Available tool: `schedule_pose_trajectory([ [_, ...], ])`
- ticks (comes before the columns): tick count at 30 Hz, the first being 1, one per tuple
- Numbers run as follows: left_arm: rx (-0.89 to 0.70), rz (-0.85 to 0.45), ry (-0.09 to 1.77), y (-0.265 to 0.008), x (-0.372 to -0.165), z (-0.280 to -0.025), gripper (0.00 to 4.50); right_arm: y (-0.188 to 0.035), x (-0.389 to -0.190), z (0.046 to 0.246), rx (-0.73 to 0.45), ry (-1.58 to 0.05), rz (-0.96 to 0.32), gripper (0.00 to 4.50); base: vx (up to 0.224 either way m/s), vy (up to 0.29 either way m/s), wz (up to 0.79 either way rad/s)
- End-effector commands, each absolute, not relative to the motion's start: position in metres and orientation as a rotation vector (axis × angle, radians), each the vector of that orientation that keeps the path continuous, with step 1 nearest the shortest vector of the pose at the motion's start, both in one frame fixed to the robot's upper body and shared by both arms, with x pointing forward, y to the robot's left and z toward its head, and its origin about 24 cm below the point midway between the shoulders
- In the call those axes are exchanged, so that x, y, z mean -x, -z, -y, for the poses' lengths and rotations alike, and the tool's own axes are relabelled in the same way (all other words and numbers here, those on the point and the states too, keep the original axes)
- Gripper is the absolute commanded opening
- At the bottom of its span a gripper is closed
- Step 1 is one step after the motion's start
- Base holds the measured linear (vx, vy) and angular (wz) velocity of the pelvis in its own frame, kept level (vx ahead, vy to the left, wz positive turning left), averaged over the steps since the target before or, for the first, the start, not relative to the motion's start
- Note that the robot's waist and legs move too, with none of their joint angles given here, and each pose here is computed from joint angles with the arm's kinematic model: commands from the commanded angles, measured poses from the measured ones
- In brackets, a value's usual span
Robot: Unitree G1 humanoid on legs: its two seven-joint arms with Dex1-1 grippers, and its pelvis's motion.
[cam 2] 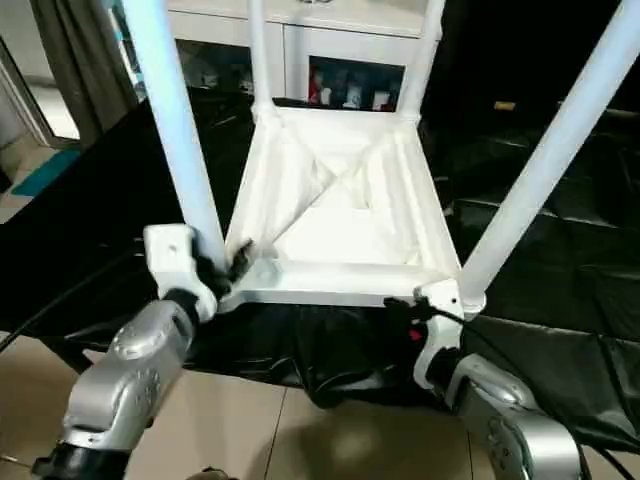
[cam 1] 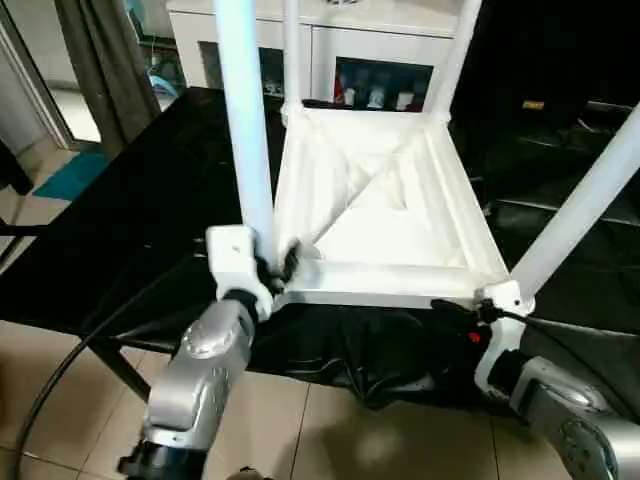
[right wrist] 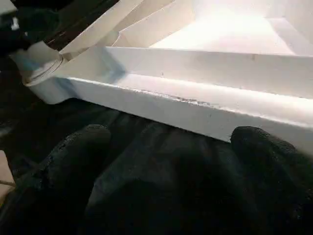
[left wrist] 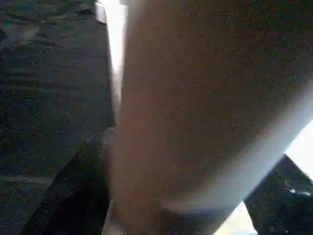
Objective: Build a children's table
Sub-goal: Rotate leg to tighten
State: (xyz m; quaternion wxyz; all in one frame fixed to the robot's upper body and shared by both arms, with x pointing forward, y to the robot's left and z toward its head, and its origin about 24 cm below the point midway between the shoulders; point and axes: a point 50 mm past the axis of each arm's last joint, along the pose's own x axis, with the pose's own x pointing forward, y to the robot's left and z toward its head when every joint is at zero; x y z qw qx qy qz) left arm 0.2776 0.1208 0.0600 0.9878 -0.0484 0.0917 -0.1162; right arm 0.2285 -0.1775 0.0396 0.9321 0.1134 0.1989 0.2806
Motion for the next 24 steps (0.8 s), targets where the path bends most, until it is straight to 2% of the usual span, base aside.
schedule_pose_trajectory([
  [1, 0.072, -0.159, 0.21, -0.062, -0.275, -0.128, 3.81, -0.041, -0.228, 0.179, -0.221, -0.573, -0.391, 4.5, 0.0, 0.0, 0.0],
  [7, 0.109, -0.132, 0.14, -0.06, -0.263, -0.14, 3.81, -0.041, -0.229, 0.179, -0.222, -0.573, -0.379, 4.5, 0.0, 0.0, 0.0],
  [8, 0.125, -0.119, 0.125, -0.06, -0.263, -0.141, 3.58, -0.041, -0.229, 0.179, -0.223, -0.574, -0.377, 4.5, 0.0, 0.0, 0.0],
  [9, 0.152, -0.102, 0.11, -0.062, -0.263, -0.142, 3.58, -0.041, -0.229, 0.179, -0.224, -0.574, -0.376, 4.5, 0.0, 0.0, 0.0],
  [14, 0.213, -0.062, 0.128, -0.065, -0.264, -0.139, 3.58, -0.041, -0.229, 0.178, -0.221, -0.582, -0.37, 4.5, 0.0, 0.0, 0.0],
  [24, 0.219, -0.071, 0.123, -0.061, -0.26, -0.136, 3.58, -0.041, -0.228, 0.175, -0.206, -0.634, -0.376, 4.5, 0.0, 0.0, 0.0],
])
